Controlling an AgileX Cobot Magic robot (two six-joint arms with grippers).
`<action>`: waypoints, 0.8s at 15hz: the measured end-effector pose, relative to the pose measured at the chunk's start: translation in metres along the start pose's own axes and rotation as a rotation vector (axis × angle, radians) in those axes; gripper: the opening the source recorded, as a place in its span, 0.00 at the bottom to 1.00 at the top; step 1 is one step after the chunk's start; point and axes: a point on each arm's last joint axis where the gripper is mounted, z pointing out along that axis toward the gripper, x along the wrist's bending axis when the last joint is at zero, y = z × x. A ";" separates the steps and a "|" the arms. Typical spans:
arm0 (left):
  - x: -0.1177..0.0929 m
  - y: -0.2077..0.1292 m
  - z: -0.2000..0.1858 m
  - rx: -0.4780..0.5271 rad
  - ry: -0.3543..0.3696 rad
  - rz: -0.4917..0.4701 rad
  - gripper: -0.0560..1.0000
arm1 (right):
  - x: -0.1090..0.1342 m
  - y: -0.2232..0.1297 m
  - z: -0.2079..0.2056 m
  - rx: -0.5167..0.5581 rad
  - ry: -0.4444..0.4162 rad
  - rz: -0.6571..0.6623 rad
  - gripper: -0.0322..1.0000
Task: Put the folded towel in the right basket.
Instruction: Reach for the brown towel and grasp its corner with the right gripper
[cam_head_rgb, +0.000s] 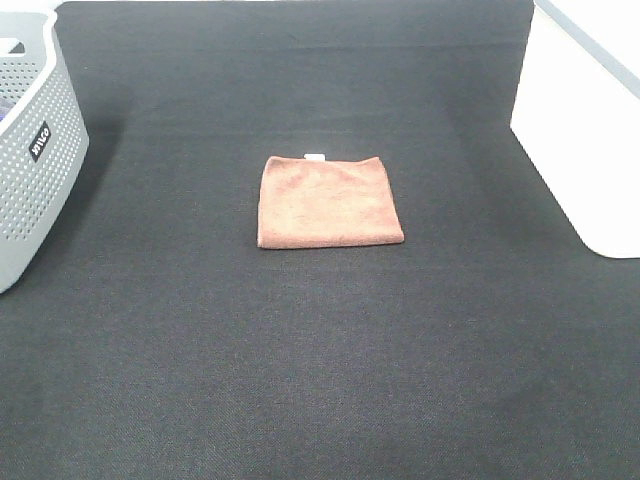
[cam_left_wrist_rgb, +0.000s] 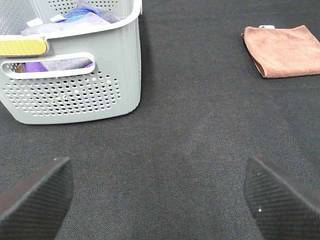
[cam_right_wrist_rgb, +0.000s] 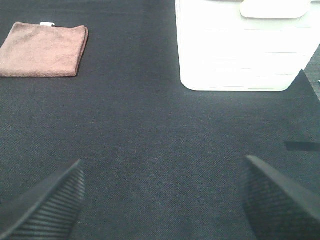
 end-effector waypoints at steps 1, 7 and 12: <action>0.000 0.000 0.000 0.000 0.000 0.000 0.88 | 0.000 0.000 0.000 0.000 0.000 0.000 0.80; 0.000 0.000 0.000 0.000 0.000 0.000 0.88 | 0.000 0.000 0.000 0.000 0.000 0.000 0.80; 0.000 0.000 0.000 0.000 0.000 0.000 0.88 | 0.000 0.000 0.000 0.000 0.000 0.000 0.80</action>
